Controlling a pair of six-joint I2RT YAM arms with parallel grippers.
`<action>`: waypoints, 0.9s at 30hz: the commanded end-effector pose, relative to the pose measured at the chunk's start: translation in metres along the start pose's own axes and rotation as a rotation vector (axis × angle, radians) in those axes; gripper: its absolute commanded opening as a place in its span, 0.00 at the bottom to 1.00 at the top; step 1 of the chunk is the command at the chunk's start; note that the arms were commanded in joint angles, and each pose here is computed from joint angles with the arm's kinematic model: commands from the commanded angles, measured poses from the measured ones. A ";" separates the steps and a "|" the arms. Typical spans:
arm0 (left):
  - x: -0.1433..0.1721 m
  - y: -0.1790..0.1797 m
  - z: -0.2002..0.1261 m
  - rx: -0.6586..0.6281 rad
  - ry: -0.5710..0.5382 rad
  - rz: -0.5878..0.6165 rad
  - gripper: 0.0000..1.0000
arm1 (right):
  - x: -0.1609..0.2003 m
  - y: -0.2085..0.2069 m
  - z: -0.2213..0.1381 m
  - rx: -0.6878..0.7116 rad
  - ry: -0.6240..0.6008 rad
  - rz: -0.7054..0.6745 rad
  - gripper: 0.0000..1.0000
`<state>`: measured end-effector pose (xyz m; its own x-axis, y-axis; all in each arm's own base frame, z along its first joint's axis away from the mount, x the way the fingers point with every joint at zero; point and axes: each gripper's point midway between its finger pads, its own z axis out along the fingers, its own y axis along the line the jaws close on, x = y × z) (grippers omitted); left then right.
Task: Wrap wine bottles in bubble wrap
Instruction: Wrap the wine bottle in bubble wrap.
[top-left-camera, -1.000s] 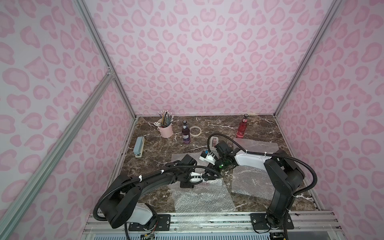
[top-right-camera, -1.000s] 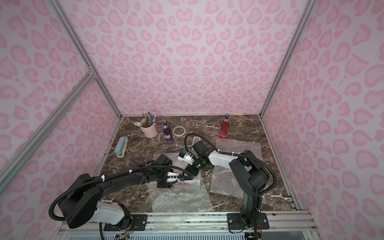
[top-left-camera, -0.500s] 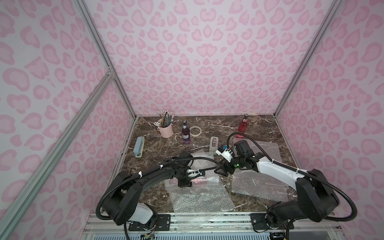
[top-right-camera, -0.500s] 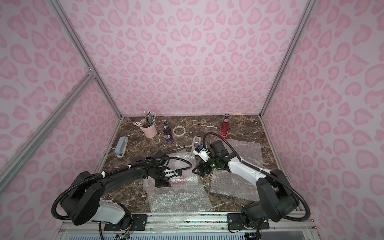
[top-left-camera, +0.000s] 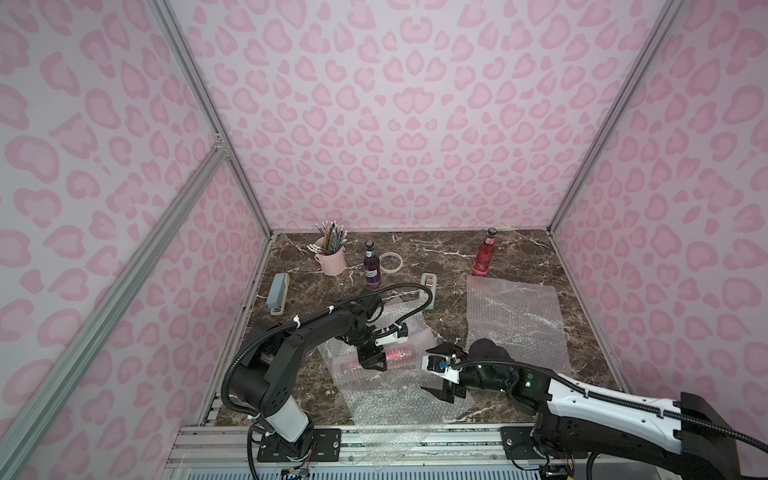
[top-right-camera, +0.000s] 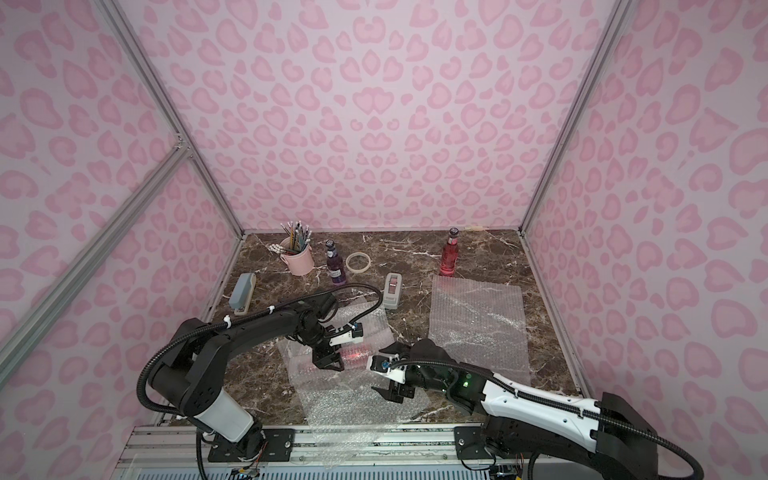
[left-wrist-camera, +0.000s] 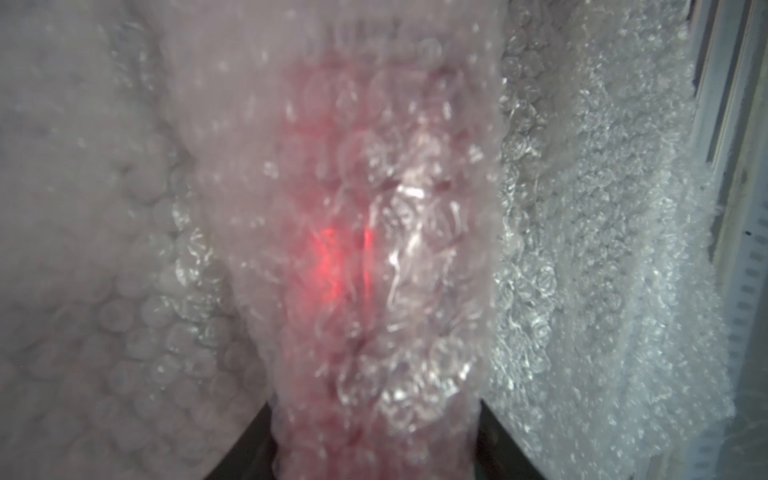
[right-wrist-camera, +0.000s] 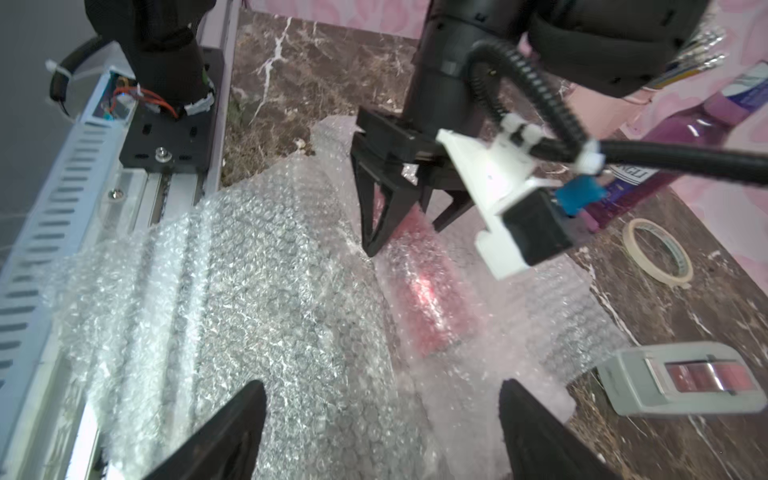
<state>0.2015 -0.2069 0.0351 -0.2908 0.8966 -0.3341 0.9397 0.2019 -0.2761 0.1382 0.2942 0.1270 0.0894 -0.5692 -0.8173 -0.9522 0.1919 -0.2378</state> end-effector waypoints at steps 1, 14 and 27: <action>-0.003 -0.013 0.000 0.086 -0.017 -0.050 0.42 | -0.003 -0.010 0.015 0.094 0.027 -0.137 0.87; 0.000 -0.013 0.003 0.109 0.015 -0.088 0.43 | 0.004 -0.024 0.084 0.115 0.111 -0.378 0.83; -0.003 -0.017 0.000 0.120 -0.002 -0.098 0.44 | 0.036 -0.031 0.117 -0.005 0.232 -0.354 0.79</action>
<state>0.1961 -0.2100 0.0351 -0.3769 0.8780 -0.2950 0.8931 0.2600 -0.3672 0.2020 0.3619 0.0535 0.3425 -0.7474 -0.5693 -0.8748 -0.0327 -0.4833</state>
